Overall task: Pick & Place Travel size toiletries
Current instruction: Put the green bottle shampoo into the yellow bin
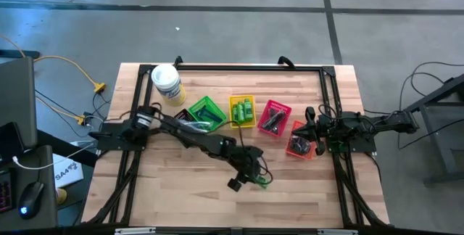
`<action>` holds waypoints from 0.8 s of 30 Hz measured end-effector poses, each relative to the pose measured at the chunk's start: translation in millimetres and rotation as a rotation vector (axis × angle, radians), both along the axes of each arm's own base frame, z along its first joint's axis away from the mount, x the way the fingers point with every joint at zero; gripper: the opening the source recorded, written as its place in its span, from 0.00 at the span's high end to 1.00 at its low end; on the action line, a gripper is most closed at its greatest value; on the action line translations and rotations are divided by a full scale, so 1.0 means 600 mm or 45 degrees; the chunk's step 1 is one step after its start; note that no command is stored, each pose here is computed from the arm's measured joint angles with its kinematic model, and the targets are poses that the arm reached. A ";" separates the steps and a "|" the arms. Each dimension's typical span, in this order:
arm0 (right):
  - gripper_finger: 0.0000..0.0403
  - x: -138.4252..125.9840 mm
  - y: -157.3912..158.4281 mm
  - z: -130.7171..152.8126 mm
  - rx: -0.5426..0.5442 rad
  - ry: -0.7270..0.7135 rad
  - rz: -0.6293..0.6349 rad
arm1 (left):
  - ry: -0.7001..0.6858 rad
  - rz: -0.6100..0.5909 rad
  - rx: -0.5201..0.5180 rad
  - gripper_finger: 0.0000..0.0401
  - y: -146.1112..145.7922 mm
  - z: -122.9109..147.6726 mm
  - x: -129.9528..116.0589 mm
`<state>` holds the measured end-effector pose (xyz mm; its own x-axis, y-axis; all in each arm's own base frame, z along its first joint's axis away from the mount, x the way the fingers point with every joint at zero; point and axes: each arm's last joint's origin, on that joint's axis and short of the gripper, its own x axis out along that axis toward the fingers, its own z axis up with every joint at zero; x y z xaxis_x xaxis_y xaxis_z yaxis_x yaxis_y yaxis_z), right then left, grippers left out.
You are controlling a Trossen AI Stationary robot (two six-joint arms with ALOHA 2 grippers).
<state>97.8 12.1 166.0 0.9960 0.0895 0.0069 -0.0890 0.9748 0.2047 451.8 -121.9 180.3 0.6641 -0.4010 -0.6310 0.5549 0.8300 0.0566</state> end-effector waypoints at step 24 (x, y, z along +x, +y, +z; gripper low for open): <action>0.99 0.000 0.000 0.000 0.000 -0.002 -0.005 | -0.560 0.358 -0.196 0.63 0.102 0.137 -0.359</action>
<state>98.1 12.0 166.2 0.9963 0.0857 0.0082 -0.0856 0.9751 0.2048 236.3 -60.4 262.8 0.9472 -0.2354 -0.2175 0.2614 0.9601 0.0993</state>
